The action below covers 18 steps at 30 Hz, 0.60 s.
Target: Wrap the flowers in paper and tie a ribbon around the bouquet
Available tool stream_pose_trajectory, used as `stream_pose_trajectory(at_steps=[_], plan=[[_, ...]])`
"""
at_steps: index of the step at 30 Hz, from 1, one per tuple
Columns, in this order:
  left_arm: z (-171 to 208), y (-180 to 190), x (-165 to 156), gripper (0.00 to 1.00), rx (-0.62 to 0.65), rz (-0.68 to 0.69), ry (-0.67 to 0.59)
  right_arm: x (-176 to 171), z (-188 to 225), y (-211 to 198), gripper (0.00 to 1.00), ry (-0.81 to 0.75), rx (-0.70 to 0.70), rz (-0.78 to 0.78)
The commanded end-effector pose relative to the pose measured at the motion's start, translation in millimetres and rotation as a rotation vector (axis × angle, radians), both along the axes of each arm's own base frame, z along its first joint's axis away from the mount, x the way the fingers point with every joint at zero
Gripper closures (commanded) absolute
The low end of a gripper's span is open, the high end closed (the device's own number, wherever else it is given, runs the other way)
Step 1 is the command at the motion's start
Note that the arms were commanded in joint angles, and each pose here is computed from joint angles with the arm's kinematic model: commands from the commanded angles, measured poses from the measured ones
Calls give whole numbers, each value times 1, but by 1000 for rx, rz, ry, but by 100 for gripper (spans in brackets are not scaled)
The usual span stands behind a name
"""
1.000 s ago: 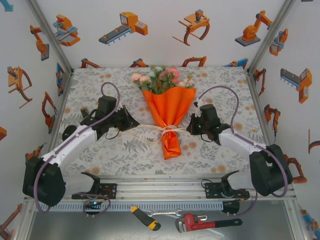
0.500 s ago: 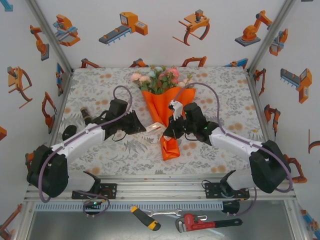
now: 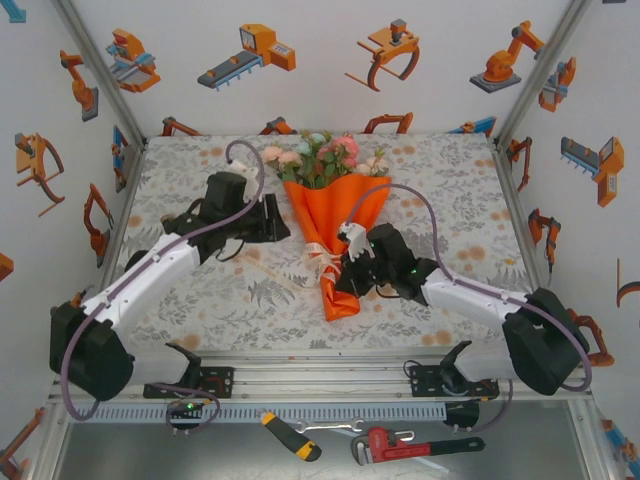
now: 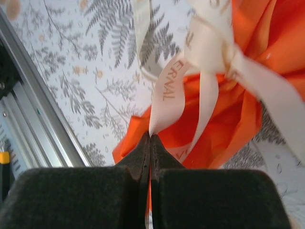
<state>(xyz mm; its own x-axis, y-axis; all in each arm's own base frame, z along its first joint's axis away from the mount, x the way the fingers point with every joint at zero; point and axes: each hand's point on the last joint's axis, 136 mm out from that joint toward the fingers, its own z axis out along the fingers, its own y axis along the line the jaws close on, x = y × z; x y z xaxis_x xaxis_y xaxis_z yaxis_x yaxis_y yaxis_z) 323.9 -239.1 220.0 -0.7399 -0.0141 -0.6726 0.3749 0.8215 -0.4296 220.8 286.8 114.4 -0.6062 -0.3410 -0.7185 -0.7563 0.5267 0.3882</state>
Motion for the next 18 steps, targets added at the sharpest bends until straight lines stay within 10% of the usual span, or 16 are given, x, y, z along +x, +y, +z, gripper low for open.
stream_pose_trajectory(at_steps=[1,18], plan=[[0,-57,9,50,-34,-194,1,-7,10,-1,100,-42,53,15],[-109,-135,-24,58,-28,-480,339,-7,1,-5,100,-83,34,28]])
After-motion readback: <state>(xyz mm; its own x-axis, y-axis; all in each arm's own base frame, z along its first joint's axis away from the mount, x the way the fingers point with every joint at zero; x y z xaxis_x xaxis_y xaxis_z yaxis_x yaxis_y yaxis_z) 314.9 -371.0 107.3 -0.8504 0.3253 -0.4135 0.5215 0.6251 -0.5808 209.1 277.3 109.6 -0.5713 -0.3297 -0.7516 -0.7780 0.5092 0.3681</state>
